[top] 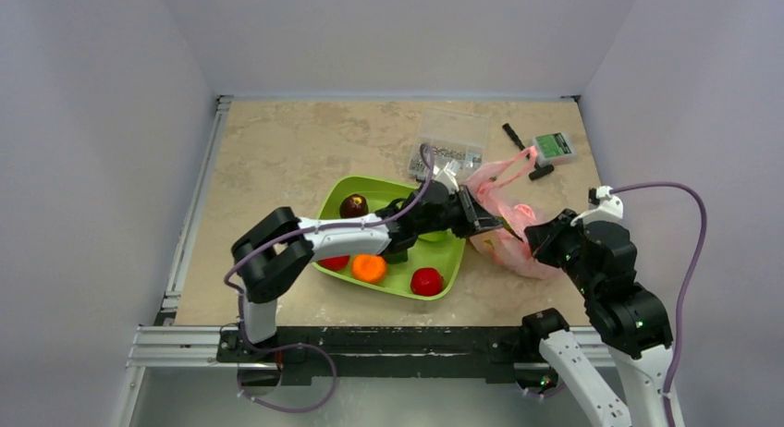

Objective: Take the fake fruits out of the plastic bag

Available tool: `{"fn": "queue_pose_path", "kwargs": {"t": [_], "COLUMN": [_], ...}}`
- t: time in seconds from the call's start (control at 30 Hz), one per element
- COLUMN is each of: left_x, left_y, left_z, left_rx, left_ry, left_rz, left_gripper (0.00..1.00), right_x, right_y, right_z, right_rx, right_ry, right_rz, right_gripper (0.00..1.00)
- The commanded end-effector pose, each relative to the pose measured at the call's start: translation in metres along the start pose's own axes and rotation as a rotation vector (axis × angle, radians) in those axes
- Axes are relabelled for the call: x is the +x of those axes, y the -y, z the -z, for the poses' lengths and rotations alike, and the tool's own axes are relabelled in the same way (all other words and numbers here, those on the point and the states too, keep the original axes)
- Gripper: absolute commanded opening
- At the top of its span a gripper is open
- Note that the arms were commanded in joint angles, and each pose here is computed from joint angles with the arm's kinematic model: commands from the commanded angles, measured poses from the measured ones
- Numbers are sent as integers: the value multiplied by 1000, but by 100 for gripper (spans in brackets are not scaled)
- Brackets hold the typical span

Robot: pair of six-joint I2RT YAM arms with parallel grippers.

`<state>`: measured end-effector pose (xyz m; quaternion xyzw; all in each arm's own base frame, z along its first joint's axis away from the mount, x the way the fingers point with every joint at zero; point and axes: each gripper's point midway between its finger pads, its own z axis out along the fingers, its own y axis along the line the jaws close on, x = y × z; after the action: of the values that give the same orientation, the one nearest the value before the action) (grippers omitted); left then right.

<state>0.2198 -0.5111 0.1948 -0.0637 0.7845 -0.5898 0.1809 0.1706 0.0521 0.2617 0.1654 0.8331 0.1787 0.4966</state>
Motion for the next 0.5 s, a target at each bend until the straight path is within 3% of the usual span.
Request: {"fn": "queue_pose_path", "kwargs": {"t": [0.0, 0.13, 0.27, 0.47], "left_x": [-29, -41, -39, -47], "left_y": [55, 116, 136, 122], "left_z": [-37, -70, -97, -93], "left_rx": [160, 301, 335, 337], "left_ry": [-30, -88, -179, -222], "left_rz": [-92, -232, -334, -318], "left_gripper": [0, 0, 0, 0], "right_x": [-45, -73, -102, -115], "right_y": [11, 30, 49, 20], "right_z": [17, 23, 34, 50], "right_rx": [107, 261, 406, 243], "right_ry": [166, 252, 372, 391], "right_rz": [3, -2, -5, 80], "right_gripper": [0, 0, 0, 1]}}
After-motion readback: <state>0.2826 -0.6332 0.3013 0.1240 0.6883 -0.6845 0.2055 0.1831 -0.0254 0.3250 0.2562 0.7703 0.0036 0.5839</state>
